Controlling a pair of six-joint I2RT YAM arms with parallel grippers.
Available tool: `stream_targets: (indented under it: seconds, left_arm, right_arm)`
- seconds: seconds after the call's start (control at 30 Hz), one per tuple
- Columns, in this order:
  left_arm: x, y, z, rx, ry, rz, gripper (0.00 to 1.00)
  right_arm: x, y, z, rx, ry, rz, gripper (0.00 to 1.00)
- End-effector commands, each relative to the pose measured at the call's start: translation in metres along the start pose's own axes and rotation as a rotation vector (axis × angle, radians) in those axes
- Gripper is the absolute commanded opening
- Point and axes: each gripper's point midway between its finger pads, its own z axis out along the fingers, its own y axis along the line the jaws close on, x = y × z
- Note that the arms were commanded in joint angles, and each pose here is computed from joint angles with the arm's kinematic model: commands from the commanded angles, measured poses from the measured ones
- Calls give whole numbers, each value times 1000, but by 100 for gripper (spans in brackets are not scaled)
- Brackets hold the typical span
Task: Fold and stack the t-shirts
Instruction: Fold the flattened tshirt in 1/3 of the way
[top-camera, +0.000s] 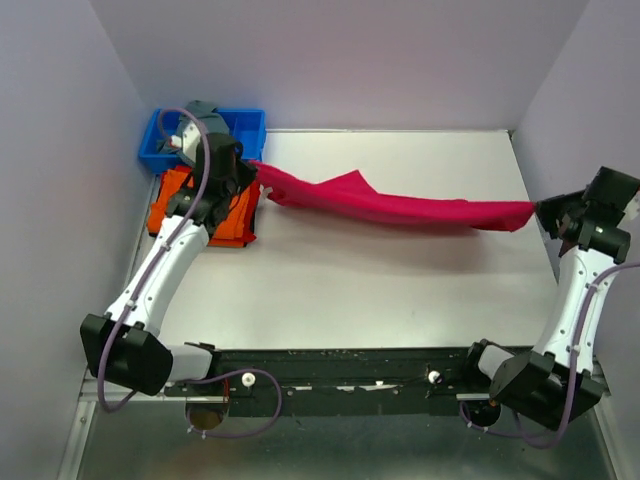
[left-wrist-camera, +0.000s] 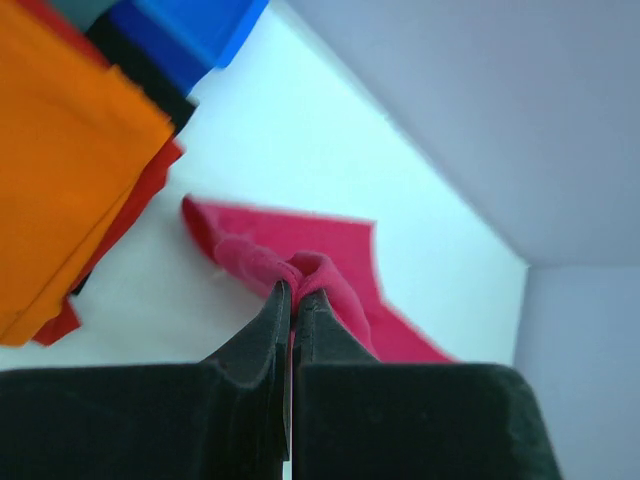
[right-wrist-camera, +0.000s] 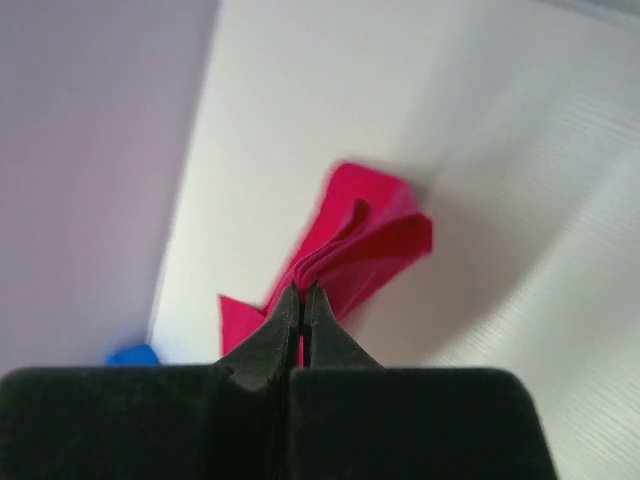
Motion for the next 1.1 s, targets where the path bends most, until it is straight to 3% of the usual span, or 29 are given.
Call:
stream_targets:
  seconds: [0.0, 0.17, 0.27, 0.4, 0.57, 0.73, 0.93, 1.07]
  left_arm:
    - [-71, -50, -55, 85, -158, 16, 0]
    - [-131, -79, -116, 133, -312, 38, 0]
    - [-149, -92, -128, 145, -345, 44, 0]
    - [-157, -111, -110, 143, -347, 39, 0]
    - [-167, -133, -58, 114, -338, 34, 0]
    - [-194, -179, -21, 207, -340, -11, 0]
    - [-224, -234, -10, 450, -411, -103, 0]
    - [-226, -240, 2, 484, -433, -111, 0]
  right_arm:
    - [-35, 50, -76, -167, -129, -37, 1]
    - [-57, 89, -148, -320, -252, -117, 1]
    - [-64, 109, -166, -371, -249, -120, 1]
    - [-57, 130, -137, -408, -105, -88, 1]
    - [-52, 154, -80, -468, 62, -23, 1]
    - [-74, 187, -48, -497, 109, 4, 1]
    - [-107, 238, -30, -594, 138, 29, 1]
    - [-114, 251, -17, -625, 154, 34, 1]
